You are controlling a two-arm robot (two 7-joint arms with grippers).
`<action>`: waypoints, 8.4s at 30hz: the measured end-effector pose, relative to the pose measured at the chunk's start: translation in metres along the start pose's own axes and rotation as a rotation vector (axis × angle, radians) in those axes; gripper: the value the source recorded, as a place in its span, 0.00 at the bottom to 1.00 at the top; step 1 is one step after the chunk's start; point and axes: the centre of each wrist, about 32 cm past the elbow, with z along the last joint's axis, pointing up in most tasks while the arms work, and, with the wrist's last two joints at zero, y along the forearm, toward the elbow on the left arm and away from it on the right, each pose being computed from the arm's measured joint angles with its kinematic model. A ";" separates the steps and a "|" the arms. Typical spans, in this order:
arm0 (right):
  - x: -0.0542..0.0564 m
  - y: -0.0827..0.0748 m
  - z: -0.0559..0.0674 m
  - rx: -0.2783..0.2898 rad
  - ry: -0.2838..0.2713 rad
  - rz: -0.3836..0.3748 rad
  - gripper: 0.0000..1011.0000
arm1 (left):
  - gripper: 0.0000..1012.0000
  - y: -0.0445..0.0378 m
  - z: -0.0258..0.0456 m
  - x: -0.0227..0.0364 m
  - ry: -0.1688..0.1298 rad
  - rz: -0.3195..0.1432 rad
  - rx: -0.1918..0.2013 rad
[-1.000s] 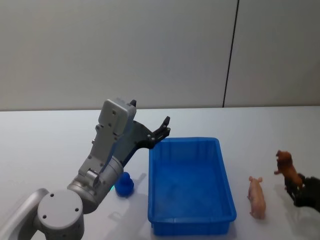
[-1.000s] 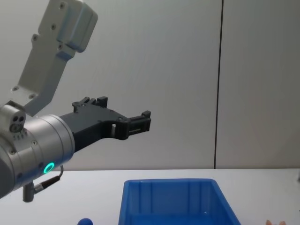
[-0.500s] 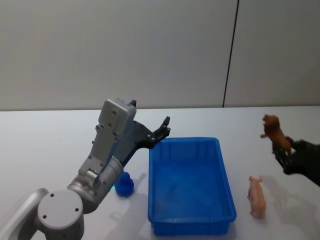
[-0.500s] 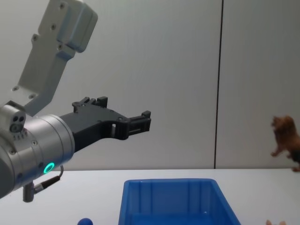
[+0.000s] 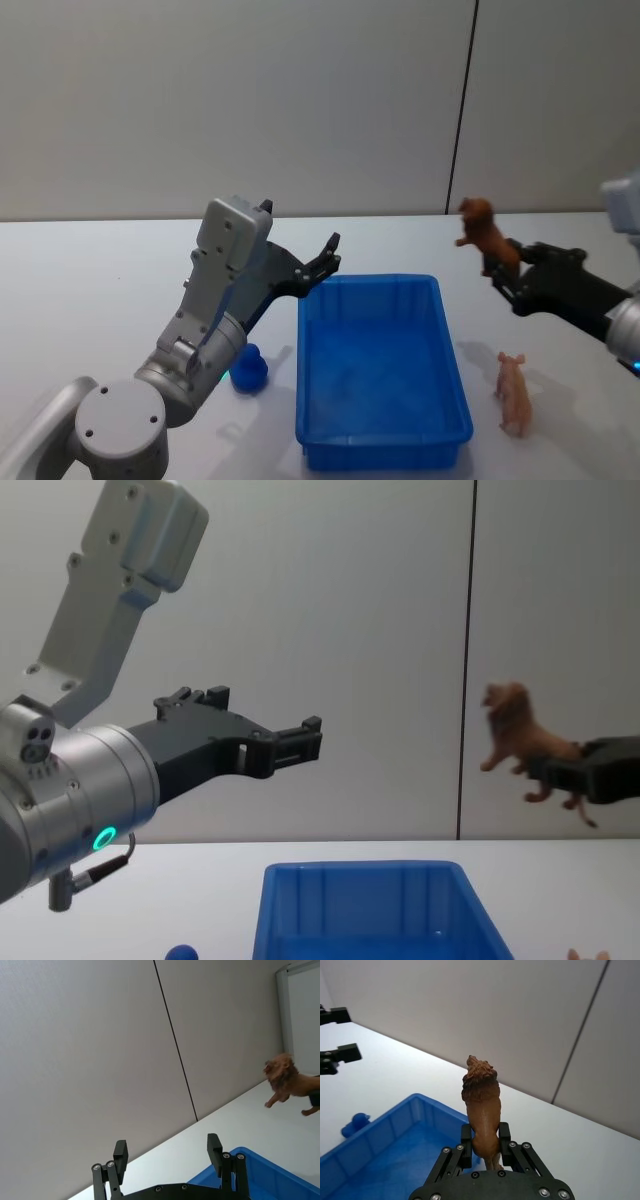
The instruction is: Pick up the two dolls from the table and place them into the box.
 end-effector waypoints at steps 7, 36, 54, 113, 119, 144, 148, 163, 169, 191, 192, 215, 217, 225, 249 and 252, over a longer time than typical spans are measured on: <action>-0.004 0.021 0.001 -0.020 0.027 0.084 0.30 | 0.99 0.0000 0.0000 0.0000 0.000 0.000 0.000; -0.022 0.063 -0.015 -0.079 0.091 0.193 0.85 | 0.99 0.0000 0.0000 0.0000 0.000 0.000 0.000; -0.011 0.023 -0.023 -0.059 0.128 0.079 0.99 | 0.99 0.0000 0.0000 0.0000 0.000 0.000 0.000; -0.028 -0.029 -0.089 -0.302 0.297 -0.065 0.93 | 0.99 0.0000 0.0000 0.0000 0.000 0.000 0.000; -0.029 -0.023 -0.092 -0.309 0.300 -0.073 0.79 | 0.99 0.0000 0.0000 0.0000 0.000 0.000 0.000; -0.035 -0.016 -0.083 -0.250 0.221 -0.108 0.37 | 0.99 0.0000 0.0000 0.0000 0.000 0.000 0.000; -0.034 -0.015 -0.075 -0.206 0.189 -0.113 0.37 | 0.99 0.0000 0.0000 0.0000 0.000 0.000 0.000; -0.022 -0.003 -0.033 -0.044 0.079 -0.041 0.37 | 0.99 0.0000 0.0000 0.0000 0.000 0.000 0.000; -0.019 0.006 -0.020 -0.013 0.057 0.018 0.37 | 0.99 0.0000 0.0000 0.0000 0.000 0.000 0.000; -0.018 0.048 -0.012 -0.047 0.087 0.173 0.69 | 0.99 0.0000 0.0000 0.0000 0.000 0.000 0.000; -0.018 0.048 -0.013 -0.048 0.087 0.174 0.73 | 0.99 0.0000 0.0000 0.0000 0.000 0.000 0.000; -0.003 0.020 -0.019 -0.006 0.109 0.043 0.99 | 0.99 0.0000 0.0000 0.0000 0.000 0.000 0.000; -0.002 0.016 -0.019 -0.005 0.110 0.033 0.99 | 0.99 0.0000 0.0000 0.0000 0.000 0.000 0.000; 0.002 0.005 -0.021 -0.001 0.117 0.001 0.99 | 0.99 0.0005 -0.0004 -0.0002 -0.003 0.000 0.002; 0.007 -0.007 -0.022 0.004 0.122 -0.031 0.99 | 0.99 0.0309 -0.0113 0.0032 0.005 0.086 0.145; 0.007 -0.007 -0.021 0.004 0.121 -0.032 0.99 | 0.99 0.0353 -0.0161 0.0039 0.032 0.093 0.162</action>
